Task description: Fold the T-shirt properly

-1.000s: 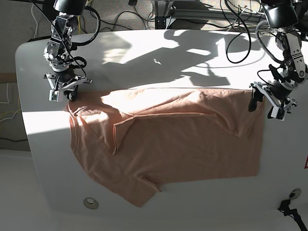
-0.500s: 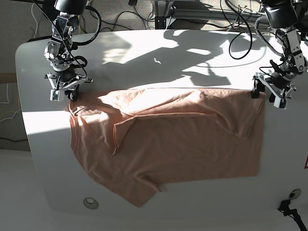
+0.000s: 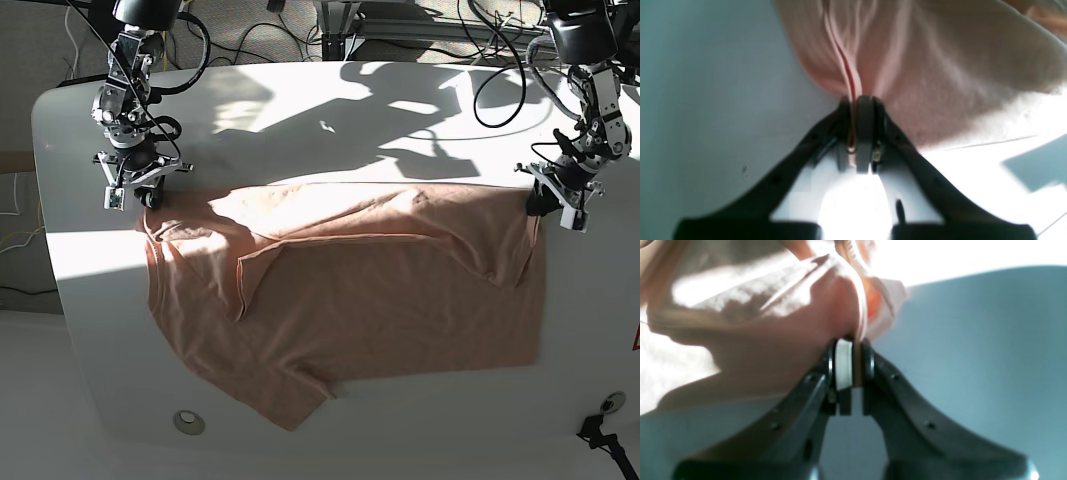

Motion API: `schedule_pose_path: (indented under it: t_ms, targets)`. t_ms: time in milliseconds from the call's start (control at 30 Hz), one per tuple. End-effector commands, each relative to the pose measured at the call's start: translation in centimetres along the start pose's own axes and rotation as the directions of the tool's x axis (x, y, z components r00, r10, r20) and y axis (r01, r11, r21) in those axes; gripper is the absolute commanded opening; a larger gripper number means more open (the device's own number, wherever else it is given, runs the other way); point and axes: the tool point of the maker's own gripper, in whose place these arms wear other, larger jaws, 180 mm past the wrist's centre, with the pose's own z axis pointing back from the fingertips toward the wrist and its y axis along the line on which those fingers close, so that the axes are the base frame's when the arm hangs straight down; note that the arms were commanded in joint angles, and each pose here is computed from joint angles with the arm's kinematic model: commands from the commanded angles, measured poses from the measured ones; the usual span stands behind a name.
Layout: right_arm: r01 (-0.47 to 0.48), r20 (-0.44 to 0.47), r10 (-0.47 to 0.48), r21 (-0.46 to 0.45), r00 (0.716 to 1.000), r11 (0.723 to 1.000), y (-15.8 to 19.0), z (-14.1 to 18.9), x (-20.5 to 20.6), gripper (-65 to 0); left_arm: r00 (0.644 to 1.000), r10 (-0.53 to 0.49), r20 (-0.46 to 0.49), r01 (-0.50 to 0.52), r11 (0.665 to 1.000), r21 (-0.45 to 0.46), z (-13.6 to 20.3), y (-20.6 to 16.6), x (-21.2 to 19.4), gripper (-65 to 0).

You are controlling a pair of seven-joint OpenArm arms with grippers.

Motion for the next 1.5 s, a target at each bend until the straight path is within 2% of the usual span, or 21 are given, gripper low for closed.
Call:
schedule_pose_path:
  t_ms: [0, 167, 367, 500, 733, 967, 1100, 1233, 1267, 1367, 1467]
  targets:
    - [-0.017, 0.007, 0.017, 0.001, 1.0, 1.0, -0.1, 0.1, 0.6, -65.0, 0.998, -0.03, -0.059, 0.031, 1.0, 0.005, 0.3, 0.3, -1.0, -65.0]
    - [-0.035, -0.02, 0.035, -0.004, 0.999, 0.999, -0.4, 1.6, -1.0, -65.0, 0.995, -0.031, -0.094, 0.031, 1.0, 0.001, 1.2, 0.0, -2.9, -65.0]
    - [-0.082, -0.075, 0.081, -0.006, 0.994, 0.997, -0.7, 5.5, -3.9, -65.0, 0.983, -0.119, -0.141, 0.115, 0.993, -0.032, 4.6, -2.4, -5.7, -65.0]
    - [-0.079, -0.112, 0.078, -0.004, 0.991, 0.997, 0.0, 8.4, -6.1, -65.0, 0.97, -0.161, -0.182, 0.151, 0.986, -0.064, 7.1, -4.1, -7.8, -65.0]
    - [-0.104, -0.178, 0.104, 0.006, 0.979, 0.995, 0.6, 12.5, -8.6, -65.0, 0.959, -0.16, -0.234, 0.165, 0.986, 0.002, 11.6, -2.4, -9.8, -65.0]
    - [-0.117, -0.206, 0.116, 0.006, 0.972, 0.993, 0.5, 14.3, -9.4, -65.0, 0.955, -0.159, -0.249, 0.173, 0.984, 0.034, 13.8, -1.1, -10.1, -65.0]
    - [-0.117, -0.211, 0.116, 0.008, 0.971, 0.993, 0.5, 14.4, -9.6, -65.0, 0.954, -0.161, -0.251, 0.175, 0.984, 0.034, 13.8, -1.1, -10.1, -65.0]
    - [-0.118, -0.208, 0.117, 0.008, 0.971, 0.993, 0.5, 14.3, -9.5, -65.0, 0.943, -0.161, -0.293, 0.18, 0.983, 0.04, 13.8, -0.7, -10.4, -65.0]
    - [-0.119, -0.2, 0.117, 0.004, 0.973, 0.993, 0.4, 14.1, -9.2, -62.7, 0.946, -0.171, -0.276, 0.19, 0.981, 0.046, 13.4, -0.6, -9.5, -58.3]
    - [-0.12, -0.189, 0.118, 0.0, 0.975, 0.993, 0.3, 13.9, -8.8, -45.9, 0.947, -0.179, -0.266, 0.199, 0.979, 0.051, 13.3, -0.4, -8.9, -34.4]
    - [-0.136, -0.146, 0.135, 0.007, 0.98, 0.991, 0.7, 13.4, -7.1, -33.7, 0.952, -0.198, -0.234, 0.216, 0.975, 0.053, 12.8, -0.5, -7.5, -20.1]
